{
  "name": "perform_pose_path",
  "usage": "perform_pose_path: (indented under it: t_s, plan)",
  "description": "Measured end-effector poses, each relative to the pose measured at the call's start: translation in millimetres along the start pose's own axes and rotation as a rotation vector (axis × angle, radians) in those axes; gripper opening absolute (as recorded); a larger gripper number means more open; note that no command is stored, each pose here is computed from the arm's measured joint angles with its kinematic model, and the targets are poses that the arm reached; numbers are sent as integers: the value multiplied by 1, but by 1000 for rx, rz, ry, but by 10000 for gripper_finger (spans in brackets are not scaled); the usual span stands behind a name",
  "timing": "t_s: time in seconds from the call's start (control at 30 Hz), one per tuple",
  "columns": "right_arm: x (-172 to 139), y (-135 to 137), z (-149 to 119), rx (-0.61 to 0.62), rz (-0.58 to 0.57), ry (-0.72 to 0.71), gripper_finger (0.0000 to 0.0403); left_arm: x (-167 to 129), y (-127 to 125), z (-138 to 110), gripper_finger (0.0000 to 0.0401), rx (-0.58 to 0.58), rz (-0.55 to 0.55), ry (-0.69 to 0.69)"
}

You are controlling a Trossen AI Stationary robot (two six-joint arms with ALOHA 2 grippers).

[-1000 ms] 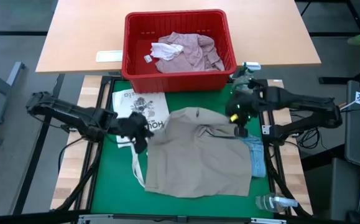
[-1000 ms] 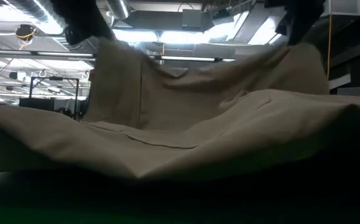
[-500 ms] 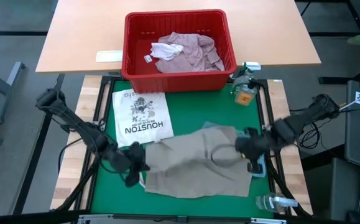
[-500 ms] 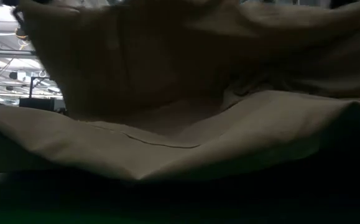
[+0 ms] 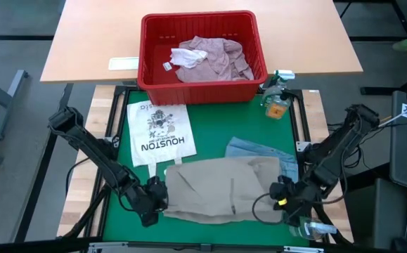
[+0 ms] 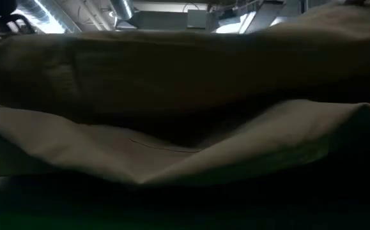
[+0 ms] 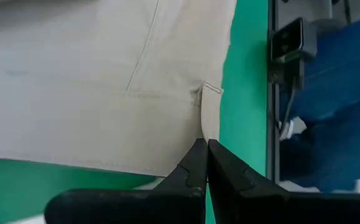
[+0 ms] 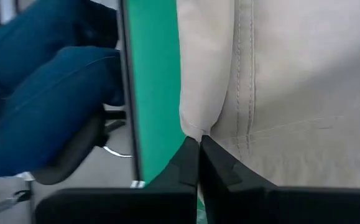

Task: Fold laundry
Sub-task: Fold the gray short

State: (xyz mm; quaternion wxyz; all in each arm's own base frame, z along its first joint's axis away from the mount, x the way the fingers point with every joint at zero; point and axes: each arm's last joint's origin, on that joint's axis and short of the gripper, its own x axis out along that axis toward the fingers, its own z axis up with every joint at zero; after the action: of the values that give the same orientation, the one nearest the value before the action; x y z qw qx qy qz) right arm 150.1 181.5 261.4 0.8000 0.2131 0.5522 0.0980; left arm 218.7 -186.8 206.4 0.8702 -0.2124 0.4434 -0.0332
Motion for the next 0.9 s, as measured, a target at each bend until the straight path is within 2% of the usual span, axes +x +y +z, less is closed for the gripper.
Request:
perform_pose_path:
  t_s: [0.17, 0.37, 0.57, 0.9]
  plan:
    - [4, 6, -8, -8, 62, 19, 1, 3, -3, -3, 0, -61, -41, 45]
    - [2, 18, -11, -29, 166, 6, 1, 1, -8, -7, 0, -63, -74, 64]
    - [3, 17, -10, -26, 139, -30, 4, 0, -11, -11, 0, -70, -85, 76]
    - [3, 17, -11, -28, 143, -16, 48, -1, -12, -13, 0, -63, -88, 87]
